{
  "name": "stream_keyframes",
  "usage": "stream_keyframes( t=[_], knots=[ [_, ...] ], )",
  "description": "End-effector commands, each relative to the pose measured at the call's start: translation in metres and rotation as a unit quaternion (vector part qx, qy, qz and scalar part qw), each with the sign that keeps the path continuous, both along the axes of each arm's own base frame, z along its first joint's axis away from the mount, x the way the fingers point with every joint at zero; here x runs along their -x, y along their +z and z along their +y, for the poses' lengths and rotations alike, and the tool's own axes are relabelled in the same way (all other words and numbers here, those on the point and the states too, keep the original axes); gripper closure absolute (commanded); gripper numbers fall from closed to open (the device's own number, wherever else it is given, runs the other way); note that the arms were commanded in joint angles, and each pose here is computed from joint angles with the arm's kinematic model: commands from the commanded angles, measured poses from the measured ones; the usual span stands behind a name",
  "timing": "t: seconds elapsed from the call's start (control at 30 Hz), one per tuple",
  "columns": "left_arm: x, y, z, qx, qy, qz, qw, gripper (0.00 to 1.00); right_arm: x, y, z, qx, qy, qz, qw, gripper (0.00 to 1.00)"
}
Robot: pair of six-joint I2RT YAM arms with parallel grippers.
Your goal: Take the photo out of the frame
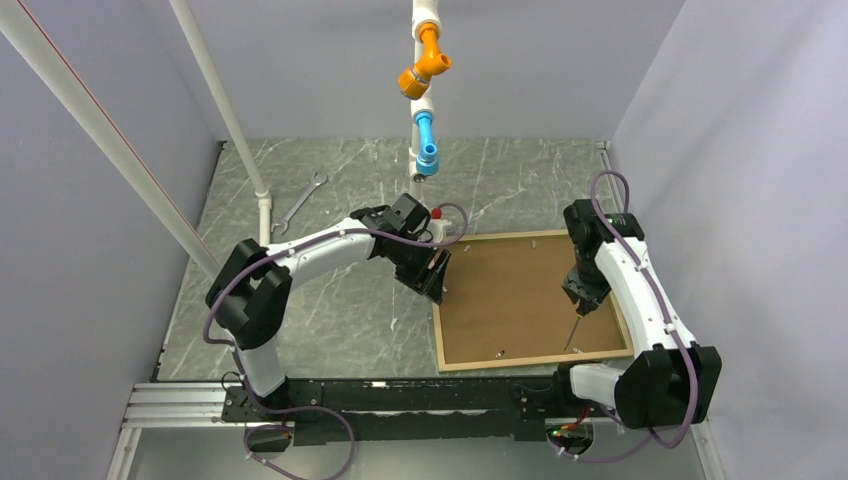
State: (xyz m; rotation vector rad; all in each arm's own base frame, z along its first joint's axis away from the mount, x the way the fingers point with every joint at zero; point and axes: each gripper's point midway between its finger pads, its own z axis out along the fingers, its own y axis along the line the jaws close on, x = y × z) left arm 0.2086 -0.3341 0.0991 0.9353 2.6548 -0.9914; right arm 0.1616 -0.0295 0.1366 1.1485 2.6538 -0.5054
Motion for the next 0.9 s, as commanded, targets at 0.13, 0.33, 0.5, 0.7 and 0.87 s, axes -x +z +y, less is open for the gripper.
stream_keyframes(
  t=[0.13, 0.33, 0.5, 0.7, 0.87],
  knots=[
    [-0.013, 0.003, 0.009, 0.014, -0.018, -0.041, 0.999, 0.31, 0.003, 0.01, 0.003, -0.012, -0.017, -0.04, 0.999, 1.0],
    [-0.019, -0.019, 0.016, -0.019, -0.021, -0.05, 0.998, 0.32, -0.012, 0.004, -0.004, 0.002, -0.022, -0.048, 0.999, 1.0],
    [-0.027, -0.02, 0.018, -0.014, -0.025, -0.084, 0.996, 0.32, -0.019, 0.013, 0.002, -0.013, -0.033, -0.059, 0.998, 1.0],
    [-0.045, -0.024, 0.031, 0.005, 0.022, -0.072, 0.997, 0.34, 0.002, 0.02, -0.016, -0.007, -0.016, -0.074, 0.997, 1.0],
    [-0.062, -0.011, 0.042, -0.008, 0.057, -0.076, 0.995, 0.34, 0.01, 0.035, -0.031, -0.007, -0.025, -0.078, 0.997, 1.0]
  ],
)
